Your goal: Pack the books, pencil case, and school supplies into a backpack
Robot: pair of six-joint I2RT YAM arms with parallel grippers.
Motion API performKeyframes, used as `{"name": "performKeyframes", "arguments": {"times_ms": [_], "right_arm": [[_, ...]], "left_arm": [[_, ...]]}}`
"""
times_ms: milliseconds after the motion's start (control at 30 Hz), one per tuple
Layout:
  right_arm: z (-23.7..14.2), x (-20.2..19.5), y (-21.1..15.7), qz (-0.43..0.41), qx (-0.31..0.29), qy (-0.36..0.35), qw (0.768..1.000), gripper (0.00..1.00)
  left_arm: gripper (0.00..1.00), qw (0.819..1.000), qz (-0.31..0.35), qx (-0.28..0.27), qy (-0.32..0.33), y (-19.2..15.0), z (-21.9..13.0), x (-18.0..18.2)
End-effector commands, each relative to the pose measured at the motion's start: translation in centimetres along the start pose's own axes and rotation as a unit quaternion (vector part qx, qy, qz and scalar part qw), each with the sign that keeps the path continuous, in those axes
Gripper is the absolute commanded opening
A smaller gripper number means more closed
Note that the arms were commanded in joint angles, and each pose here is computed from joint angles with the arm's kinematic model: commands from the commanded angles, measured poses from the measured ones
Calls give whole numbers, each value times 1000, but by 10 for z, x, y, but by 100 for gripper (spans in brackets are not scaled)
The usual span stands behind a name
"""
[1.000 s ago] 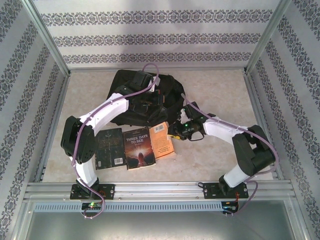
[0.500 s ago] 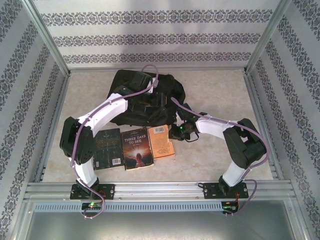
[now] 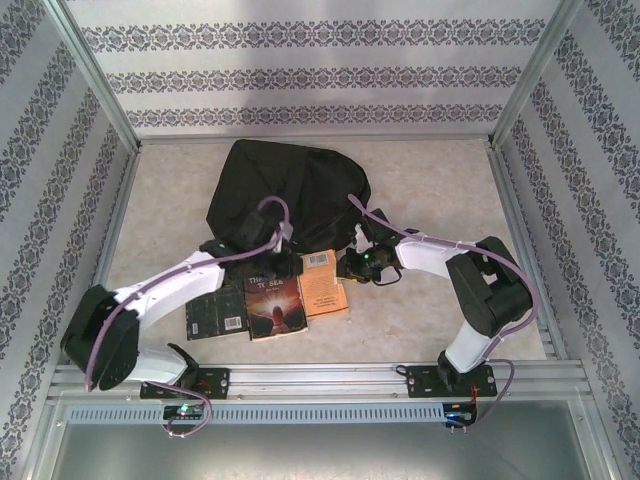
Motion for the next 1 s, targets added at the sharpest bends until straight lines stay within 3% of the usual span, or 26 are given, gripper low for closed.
{"name": "performKeyframes", "arguments": {"times_ms": [0,400,733,967], "right_arm": [[8,-10,-7,9,12,-5,1000,24],[5,1,-13,12,31,48,998,27],[-9,30,-27,-5,67,169,983,32],[-6,36,-34,-24,85,166,982,48]], "left_arm": [[12,999,-2,-25,-31,6,15,-16],[0,999,-29,14,24,-18,59,18],[0,999,-35,31,27,-30,74,30],[0,998,-42,40,23,-36,82,35]]}}
Point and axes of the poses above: each hand's point on the last joint's axis, 136 mm out from that joint toward the fingers, its own z axis out along the fingers, its own x axis along the line the jaws close on, y = z × x, the point moved 6 cm from there along -z, back along the fingers, and after that the axes turned 9 degrees about z, right-handed, at the moved point
